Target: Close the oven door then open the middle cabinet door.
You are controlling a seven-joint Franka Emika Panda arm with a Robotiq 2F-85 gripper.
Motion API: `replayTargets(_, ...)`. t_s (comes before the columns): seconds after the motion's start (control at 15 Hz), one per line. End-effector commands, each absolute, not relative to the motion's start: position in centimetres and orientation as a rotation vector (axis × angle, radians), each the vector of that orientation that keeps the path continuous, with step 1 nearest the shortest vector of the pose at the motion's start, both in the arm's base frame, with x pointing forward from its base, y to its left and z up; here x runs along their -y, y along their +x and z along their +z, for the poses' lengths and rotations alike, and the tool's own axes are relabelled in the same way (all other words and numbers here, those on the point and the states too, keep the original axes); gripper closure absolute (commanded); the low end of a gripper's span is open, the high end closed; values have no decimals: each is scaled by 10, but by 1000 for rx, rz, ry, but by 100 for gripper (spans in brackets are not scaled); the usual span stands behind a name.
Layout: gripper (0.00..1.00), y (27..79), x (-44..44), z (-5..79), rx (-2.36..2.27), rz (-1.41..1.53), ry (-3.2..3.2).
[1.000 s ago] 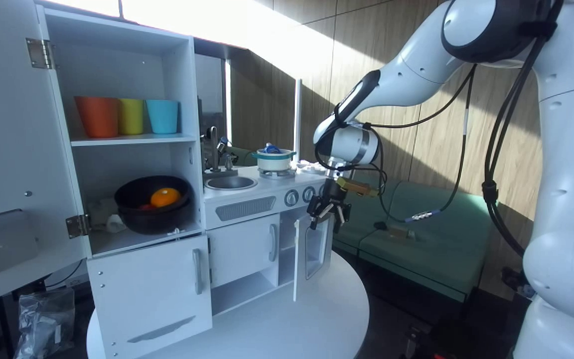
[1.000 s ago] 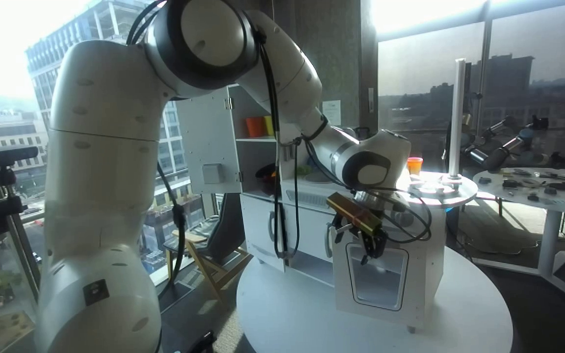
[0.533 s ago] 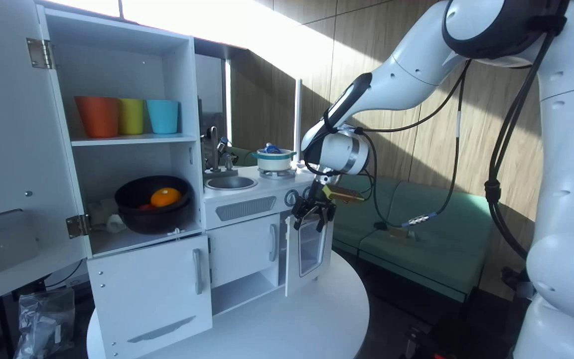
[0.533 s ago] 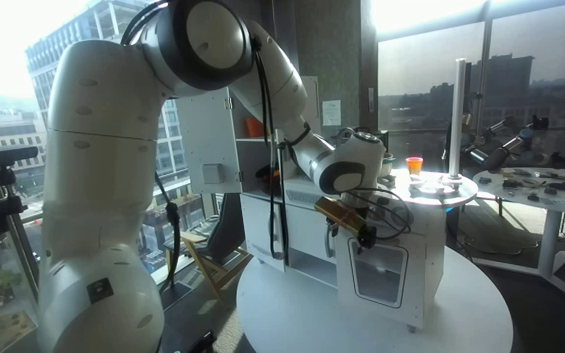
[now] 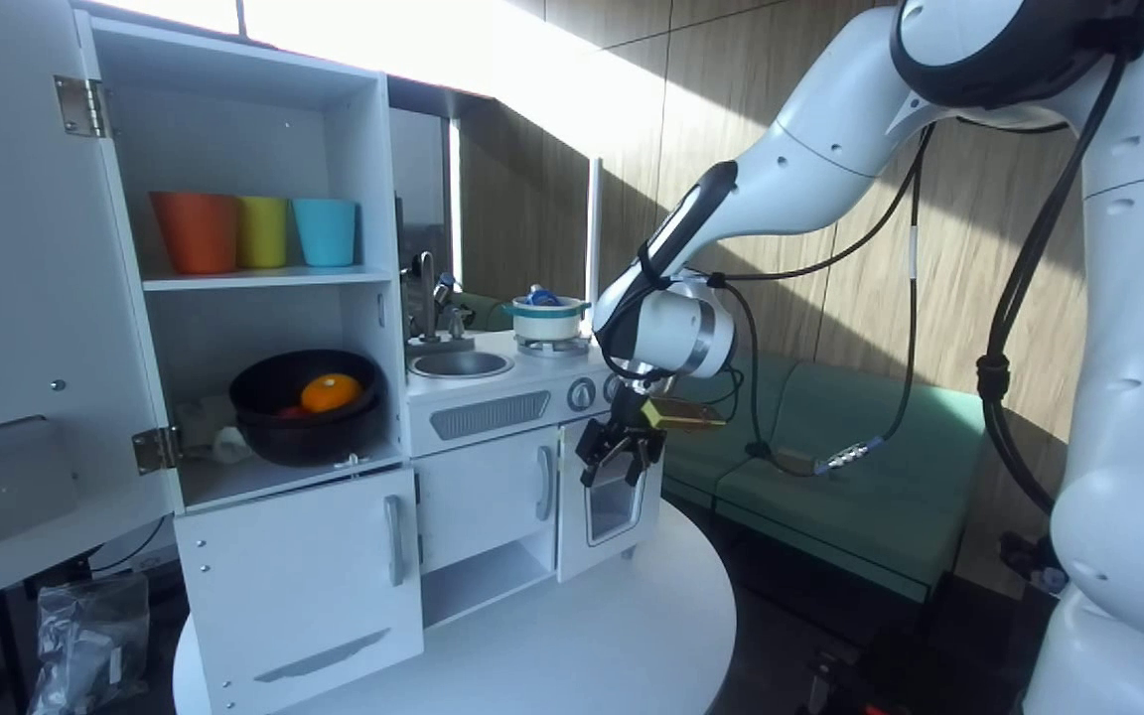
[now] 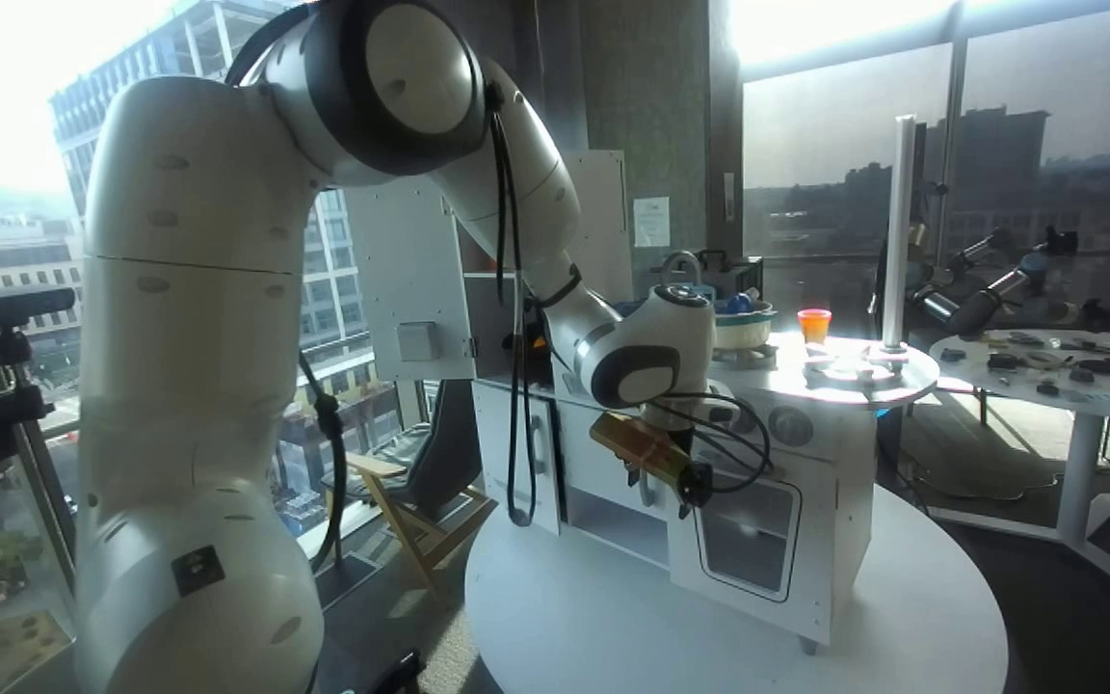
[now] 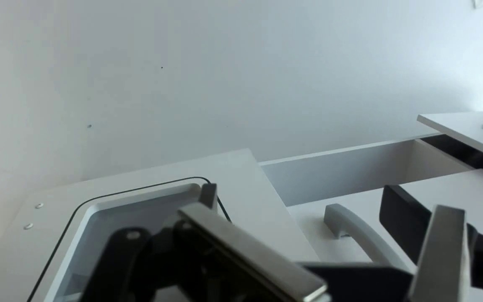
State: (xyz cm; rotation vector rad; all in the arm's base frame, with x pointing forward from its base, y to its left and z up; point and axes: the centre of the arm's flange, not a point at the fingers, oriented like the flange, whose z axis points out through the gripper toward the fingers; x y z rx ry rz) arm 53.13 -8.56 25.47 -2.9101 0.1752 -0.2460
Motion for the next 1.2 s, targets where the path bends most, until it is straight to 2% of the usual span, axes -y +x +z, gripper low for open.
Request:
replayTargets(0.0, 0, 529, 86, 255, -171, -238, -2912)
replayTargets(0.2, 0, 530, 85, 247, -52, -193, -2889)
replayTargets(0.53, 0, 506, 30, 210, 394, -110, -2931)
replayTargets(1.13, 0, 495, -38, 222, 390, -842, -2915)
